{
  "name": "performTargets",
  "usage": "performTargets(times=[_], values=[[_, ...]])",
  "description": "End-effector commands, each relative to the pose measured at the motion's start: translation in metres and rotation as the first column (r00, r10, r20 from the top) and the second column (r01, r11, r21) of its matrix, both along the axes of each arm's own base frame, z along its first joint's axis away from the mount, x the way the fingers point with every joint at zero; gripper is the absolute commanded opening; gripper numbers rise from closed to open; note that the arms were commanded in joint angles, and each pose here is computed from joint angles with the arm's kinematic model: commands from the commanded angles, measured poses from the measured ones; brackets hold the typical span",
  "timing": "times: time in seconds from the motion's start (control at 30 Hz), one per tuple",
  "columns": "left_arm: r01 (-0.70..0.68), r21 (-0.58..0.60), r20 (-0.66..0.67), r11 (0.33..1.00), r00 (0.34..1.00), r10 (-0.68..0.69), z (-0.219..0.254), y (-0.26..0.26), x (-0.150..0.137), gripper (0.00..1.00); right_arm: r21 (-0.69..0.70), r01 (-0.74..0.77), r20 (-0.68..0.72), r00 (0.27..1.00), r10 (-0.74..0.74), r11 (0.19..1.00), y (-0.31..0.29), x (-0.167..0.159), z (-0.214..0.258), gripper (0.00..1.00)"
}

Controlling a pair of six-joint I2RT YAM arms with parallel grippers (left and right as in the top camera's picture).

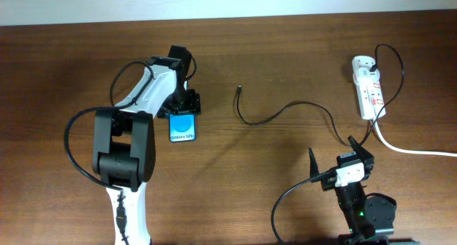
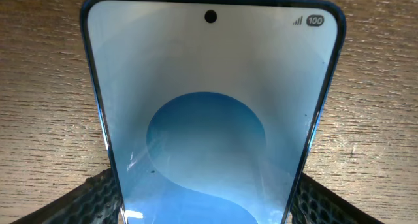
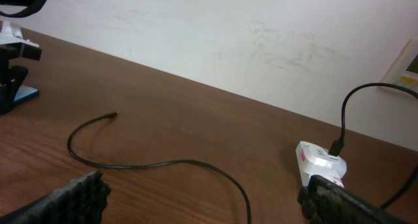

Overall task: Plug charger to phone and switch on socket
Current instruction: 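Close the left gripper on the phone's top edge, then lift the phone with the left gripper and tilt it upright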

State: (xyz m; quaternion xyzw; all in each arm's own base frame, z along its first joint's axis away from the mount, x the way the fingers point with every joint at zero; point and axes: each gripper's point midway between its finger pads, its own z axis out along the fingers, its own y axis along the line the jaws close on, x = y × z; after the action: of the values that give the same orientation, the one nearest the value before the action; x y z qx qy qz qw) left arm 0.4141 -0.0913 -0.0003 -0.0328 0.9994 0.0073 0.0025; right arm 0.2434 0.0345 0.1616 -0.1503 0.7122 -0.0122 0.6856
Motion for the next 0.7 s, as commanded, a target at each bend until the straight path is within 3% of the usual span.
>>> performTargets(times=[0.0,0.43,0.5,0.6,0.67], values=[[-0.008,0.026,-0.066,1.000,0.998,0.009,-0.023,0.005,-0.014,0.72,0.008,-0.018,-0.003,1.000,0.018,1.000,0.004,-0.001,-0.002,0.98],[-0.009,-0.003,0.054,1.000,0.999,0.009,0.058,-0.006,0.032,0.59,0.008,-0.019,-0.002,1.000,0.019,1.000,0.004,-0.001,-0.002,0.98],[-0.009,-0.009,0.063,1.000,0.998,0.010,0.068,-0.007,0.035,0.46,0.008,-0.018,-0.002,1.000,0.018,1.000,0.004,-0.001,-0.002,0.98],[-0.007,-0.045,0.065,0.999,0.998,0.010,0.079,-0.014,0.036,0.15,0.008,-0.019,-0.003,1.000,0.019,1.000,0.004,-0.001,-0.002,0.98],[-0.007,-0.091,0.069,0.996,0.998,0.013,0.088,-0.022,0.037,0.00,0.008,-0.019,-0.002,1.000,0.019,1.000,0.004,-0.001,-0.002,0.98]])
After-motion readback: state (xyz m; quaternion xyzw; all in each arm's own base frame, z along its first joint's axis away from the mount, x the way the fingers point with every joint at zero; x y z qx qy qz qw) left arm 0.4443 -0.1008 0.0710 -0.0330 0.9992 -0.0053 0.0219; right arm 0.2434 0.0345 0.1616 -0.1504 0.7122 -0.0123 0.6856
